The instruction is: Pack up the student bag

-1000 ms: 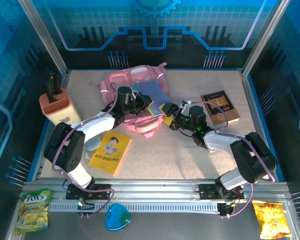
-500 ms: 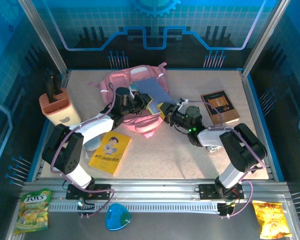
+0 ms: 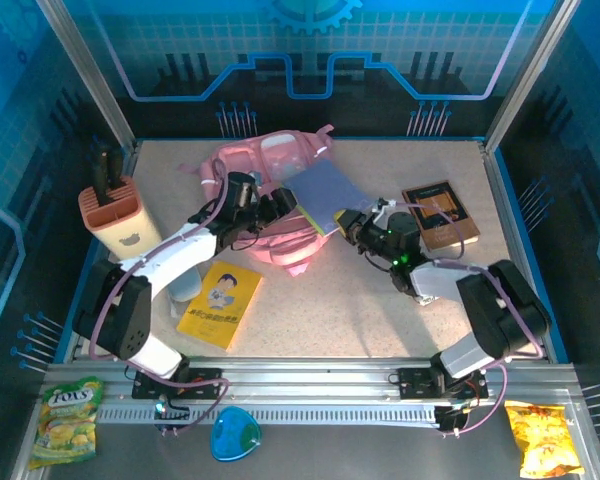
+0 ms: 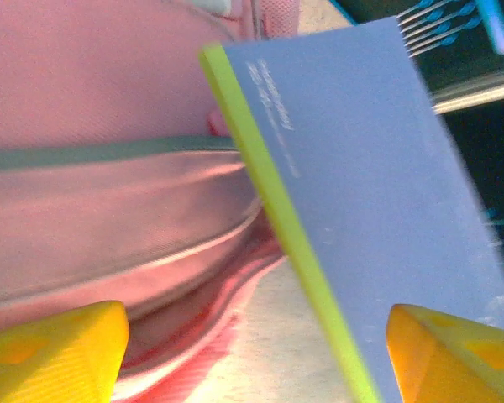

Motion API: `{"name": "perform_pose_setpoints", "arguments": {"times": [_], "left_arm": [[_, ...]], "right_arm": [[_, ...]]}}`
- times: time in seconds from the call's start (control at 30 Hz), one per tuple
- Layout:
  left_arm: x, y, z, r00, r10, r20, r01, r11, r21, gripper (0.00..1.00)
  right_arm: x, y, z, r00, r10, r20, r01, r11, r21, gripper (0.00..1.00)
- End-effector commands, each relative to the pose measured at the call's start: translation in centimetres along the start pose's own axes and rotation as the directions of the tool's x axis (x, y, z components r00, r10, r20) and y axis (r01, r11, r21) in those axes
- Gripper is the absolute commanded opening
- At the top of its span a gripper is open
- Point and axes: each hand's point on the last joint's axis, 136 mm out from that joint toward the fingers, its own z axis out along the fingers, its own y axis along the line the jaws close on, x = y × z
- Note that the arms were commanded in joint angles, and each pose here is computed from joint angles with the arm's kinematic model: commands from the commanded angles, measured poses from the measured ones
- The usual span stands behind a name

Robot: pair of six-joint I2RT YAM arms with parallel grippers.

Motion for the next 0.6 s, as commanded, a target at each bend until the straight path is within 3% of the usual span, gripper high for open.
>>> {"name": "perform_pose_setpoints", "arguments": {"times": [0.0, 0.17, 0.33, 0.57], "left_arm": [[0.1, 2.0, -0.2, 0.947, 0.302, -0.106, -0.315, 0.94, -0.134, 0.87], [-0.1, 3.1, 0.7, 0.828, 0.512, -0.23, -0.552, 0.817, -0.169, 0.92], [-0.6, 3.9, 1.8, 0.689, 0.646, -0.328, -0.714, 0.682, -0.157, 0.88], [1.2, 5.2, 3.9, 0.45, 0.74, -0.5, -0.85, 0.526, 0.014, 0.8]], "right_arm": [[-1.3, -0.5, -2.0, 0.993, -0.108, 0.041, 0.104, 0.991, 0.079, 0.01], [-2.5, -1.2, -4.4, 0.984, -0.161, 0.078, 0.145, 0.973, 0.18, 0.01], [-3.4, -1.0, -6.4, 0.97, -0.217, 0.111, 0.185, 0.951, 0.248, 0.01], [-3.9, -0.9, -7.4, 0.966, -0.225, 0.129, 0.185, 0.947, 0.263, 0.01]]}}
